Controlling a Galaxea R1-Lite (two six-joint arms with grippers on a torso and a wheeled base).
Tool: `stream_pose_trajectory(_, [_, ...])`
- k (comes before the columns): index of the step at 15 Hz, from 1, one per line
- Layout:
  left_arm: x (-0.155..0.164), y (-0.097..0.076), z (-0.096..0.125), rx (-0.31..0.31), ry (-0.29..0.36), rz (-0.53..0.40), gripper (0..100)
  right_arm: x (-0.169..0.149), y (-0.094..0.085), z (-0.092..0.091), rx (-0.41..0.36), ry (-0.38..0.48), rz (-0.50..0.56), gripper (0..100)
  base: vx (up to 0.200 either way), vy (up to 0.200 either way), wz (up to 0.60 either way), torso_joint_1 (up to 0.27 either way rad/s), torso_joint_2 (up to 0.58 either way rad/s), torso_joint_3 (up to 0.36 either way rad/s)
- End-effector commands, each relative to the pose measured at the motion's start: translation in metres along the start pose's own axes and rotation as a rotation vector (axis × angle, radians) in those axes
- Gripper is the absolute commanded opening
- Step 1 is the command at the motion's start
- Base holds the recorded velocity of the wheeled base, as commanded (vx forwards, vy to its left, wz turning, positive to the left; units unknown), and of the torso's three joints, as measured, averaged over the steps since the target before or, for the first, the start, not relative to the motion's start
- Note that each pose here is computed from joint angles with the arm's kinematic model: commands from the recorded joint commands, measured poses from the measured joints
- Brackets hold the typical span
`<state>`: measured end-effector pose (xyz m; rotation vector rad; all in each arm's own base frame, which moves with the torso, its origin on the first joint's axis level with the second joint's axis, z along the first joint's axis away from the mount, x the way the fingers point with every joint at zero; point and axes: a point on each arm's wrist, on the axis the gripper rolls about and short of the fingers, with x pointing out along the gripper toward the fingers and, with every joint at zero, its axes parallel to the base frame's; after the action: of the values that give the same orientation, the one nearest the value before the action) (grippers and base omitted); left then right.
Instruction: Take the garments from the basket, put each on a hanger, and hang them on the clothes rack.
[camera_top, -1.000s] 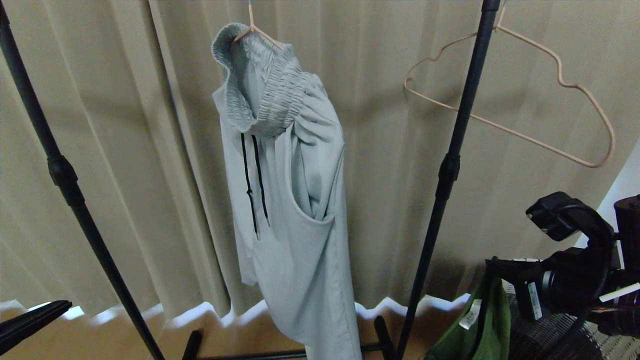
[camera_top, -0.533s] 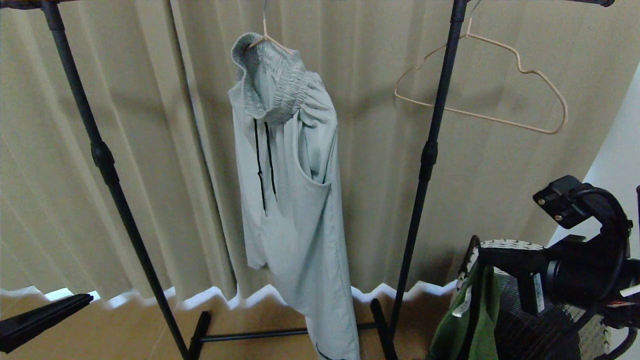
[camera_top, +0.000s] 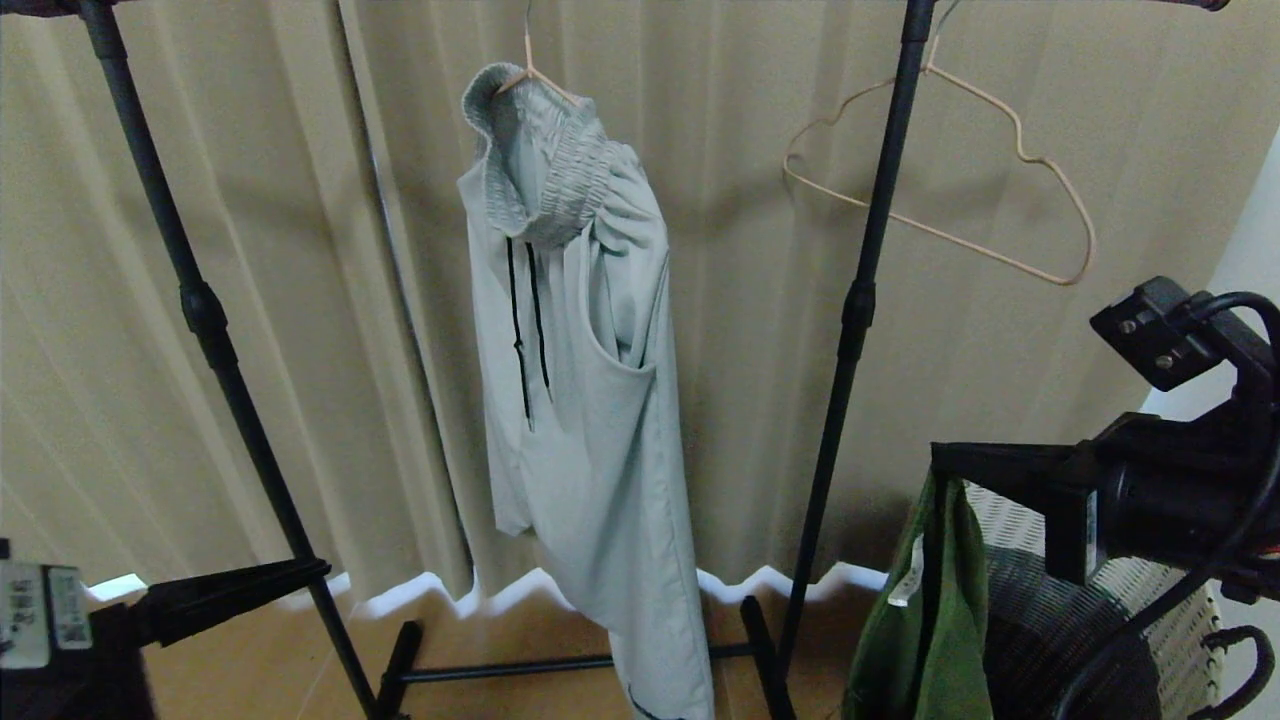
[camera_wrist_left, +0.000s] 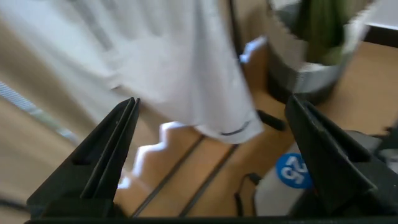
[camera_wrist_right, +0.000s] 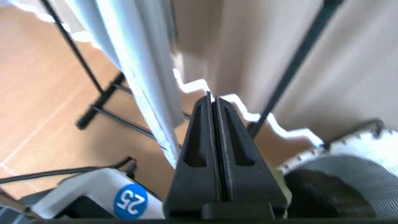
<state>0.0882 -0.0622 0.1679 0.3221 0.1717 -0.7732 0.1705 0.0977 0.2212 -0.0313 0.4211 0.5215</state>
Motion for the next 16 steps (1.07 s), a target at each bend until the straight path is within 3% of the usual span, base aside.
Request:
stream_pose_trajectory(1, [0.055, -0.008, 0.024, -0.034, 0.075, -0.158, 100, 0.0, 0.003, 0.007, -0.004, -0.022, 0.037, 0, 0.0, 0.0, 0.0, 0.0, 0.0, 0.0])
stream_pose_trajectory(6, [0.135, -0.034, 0.054, -0.19, 0.133, -0.278, 100, -0.003, 0.019, 0.02, -0.001, -0.063, 0.12, 0, 0.0, 0.0, 0.0, 0.0, 0.0, 0.0])
stream_pose_trajectory(8, [0.157, -0.043, 0.052, -0.228, 0.176, -0.288, 100, -0.003, 0.021, 0.024, -0.002, -0.09, 0.129, 0, 0.0, 0.0, 0.0, 0.0, 0.0, 0.0])
stream_pose_trajectory(10, [0.188, -0.064, 0.043, -0.272, 0.235, -0.247, 100, -0.003, 0.021, 0.027, -0.004, -0.123, 0.137, 0, 0.0, 0.0, 0.0, 0.0, 0.0, 0.0])
stream_pose_trajectory(13, [0.207, -0.087, 0.047, -0.287, 0.229, -0.267, 100, -0.007, 0.021, 0.028, -0.004, -0.13, 0.161, 0, 0.0, 0.0, 0.0, 0.0, 0.0, 0.0])
stream_pose_trajectory(16, [0.213, -0.09, 0.041, -0.279, 0.25, -0.258, 100, -0.004, 0.02, 0.02, 0.0, -0.1, 0.152, 0, 0.0, 0.0, 0.0, 0.0, 0.0, 0.0])
